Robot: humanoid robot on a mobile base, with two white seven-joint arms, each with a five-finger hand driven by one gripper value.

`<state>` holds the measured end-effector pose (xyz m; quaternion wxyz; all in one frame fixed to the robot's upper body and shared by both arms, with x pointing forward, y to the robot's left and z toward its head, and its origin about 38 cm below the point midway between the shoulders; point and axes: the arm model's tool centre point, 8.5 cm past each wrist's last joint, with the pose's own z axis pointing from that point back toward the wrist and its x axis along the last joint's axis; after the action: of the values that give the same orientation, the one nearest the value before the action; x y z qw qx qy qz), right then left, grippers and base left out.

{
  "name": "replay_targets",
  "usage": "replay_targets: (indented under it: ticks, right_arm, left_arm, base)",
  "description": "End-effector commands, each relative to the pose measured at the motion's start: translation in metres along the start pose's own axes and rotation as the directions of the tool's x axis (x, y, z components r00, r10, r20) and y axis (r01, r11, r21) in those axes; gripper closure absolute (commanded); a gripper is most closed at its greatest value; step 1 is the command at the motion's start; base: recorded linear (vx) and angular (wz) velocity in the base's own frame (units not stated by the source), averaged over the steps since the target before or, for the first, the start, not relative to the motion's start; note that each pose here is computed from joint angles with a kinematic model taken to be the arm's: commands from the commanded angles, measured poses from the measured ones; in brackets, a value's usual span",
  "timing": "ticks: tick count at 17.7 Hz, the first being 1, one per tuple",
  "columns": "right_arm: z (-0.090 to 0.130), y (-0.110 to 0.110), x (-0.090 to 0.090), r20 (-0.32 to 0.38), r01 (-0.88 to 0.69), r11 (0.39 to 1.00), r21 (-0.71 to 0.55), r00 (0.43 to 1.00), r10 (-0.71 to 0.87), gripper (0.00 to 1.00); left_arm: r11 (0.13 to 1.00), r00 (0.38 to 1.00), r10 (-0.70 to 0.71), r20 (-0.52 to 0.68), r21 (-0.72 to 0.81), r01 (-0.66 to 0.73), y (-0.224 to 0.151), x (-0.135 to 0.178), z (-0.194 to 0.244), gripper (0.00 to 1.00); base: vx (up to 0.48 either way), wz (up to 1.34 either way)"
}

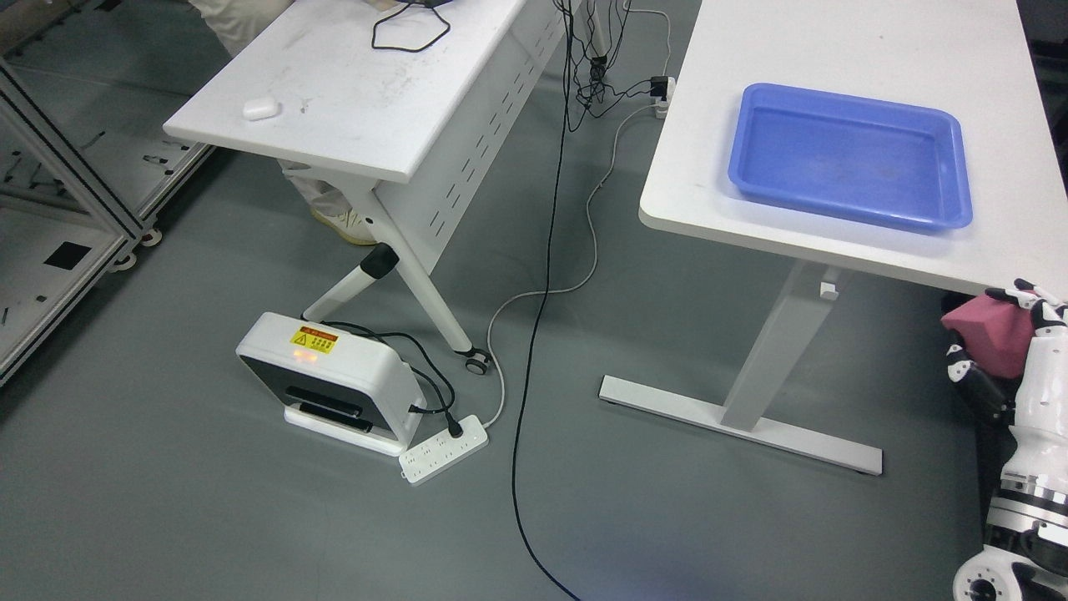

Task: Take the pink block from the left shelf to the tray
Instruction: 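Move the held pink block over the blue tray on the desk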

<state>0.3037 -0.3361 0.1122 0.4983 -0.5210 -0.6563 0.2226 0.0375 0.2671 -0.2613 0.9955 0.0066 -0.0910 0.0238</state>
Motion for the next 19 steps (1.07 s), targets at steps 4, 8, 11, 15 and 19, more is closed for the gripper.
replay_targets:
  ticks: [4,8,11,15,19]
  right_arm:
    - [0.000,0.000,0.001,0.000,0.002,1.000,0.000,1.000,-0.002,0.98]
    - [0.000,0.001,0.001,-0.001,0.003,1.000,0.000,1.000,-0.003,0.98]
    - [0.000,0.000,0.001,0.000,0.002,1.000,0.000,1.000,-0.002,0.97]
    - [-0.001,0.002,0.003,0.021,0.007,1.000,0.012,1.000,-0.008,0.97]
    - [0.006,0.016,0.014,0.071,0.017,0.994,0.110,0.997,-0.025,0.94]
  left_arm:
    - [1.000,1.000,-0.004,-0.010,0.017,0.004,0.012,-0.005,0.002,0.00]
    - [1.000,1.000,-0.004,-0.008,0.017,0.004,0.012,-0.005,0.002,0.00]
    - [1.000,1.000,-0.004,-0.008,0.017,0.004,0.012,-0.005,0.002,0.00]
    - [1.000,1.000,-0.004,-0.008,0.017,0.004,0.012,-0.005,0.002,0.00]
    - [1.000,1.000,-0.004,-0.008,0.017,0.004,0.012,-0.005,0.002,0.00]
  base:
    - [0.354,-0.08]
    - [0.334,-0.04]
    - [0.318,-0.06]
    - [0.292,-0.08]
    - [0.251,-0.04]
